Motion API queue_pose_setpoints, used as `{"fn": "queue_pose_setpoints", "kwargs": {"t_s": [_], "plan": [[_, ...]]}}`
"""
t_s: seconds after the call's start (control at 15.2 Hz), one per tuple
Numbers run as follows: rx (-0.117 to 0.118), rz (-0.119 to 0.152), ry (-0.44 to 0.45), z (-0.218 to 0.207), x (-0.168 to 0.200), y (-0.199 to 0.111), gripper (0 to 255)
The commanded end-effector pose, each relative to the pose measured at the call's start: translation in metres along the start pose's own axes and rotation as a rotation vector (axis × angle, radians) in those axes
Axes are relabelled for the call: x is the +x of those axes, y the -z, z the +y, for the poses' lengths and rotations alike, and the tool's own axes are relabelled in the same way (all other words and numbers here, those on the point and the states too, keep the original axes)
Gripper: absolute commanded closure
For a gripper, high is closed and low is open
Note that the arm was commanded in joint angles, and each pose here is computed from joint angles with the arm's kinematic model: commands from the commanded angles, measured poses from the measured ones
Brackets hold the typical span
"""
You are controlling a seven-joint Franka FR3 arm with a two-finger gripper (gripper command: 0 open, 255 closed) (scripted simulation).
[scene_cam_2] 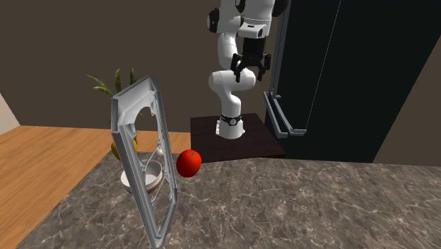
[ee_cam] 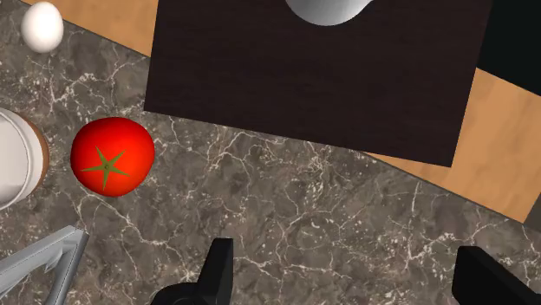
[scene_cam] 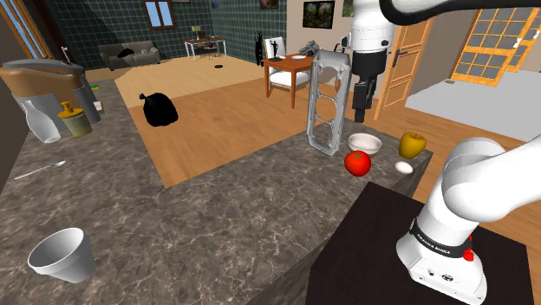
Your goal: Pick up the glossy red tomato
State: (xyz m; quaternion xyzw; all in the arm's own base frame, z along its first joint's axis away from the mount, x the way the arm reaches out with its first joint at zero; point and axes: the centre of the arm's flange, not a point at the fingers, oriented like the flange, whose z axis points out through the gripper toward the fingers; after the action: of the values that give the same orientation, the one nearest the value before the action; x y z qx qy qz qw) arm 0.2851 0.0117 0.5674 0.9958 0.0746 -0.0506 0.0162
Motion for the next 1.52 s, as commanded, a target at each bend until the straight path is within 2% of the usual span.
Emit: {"fn": "queue_pose_setpoints", "kwargs": {"t_s": [0.0,1.45], "plan": [[0.000,0.000,0.000,0.000,0.000,0.000,0],[-0.287,-0.021,-0.067,0.152,0.048,-0.215,0]]}}
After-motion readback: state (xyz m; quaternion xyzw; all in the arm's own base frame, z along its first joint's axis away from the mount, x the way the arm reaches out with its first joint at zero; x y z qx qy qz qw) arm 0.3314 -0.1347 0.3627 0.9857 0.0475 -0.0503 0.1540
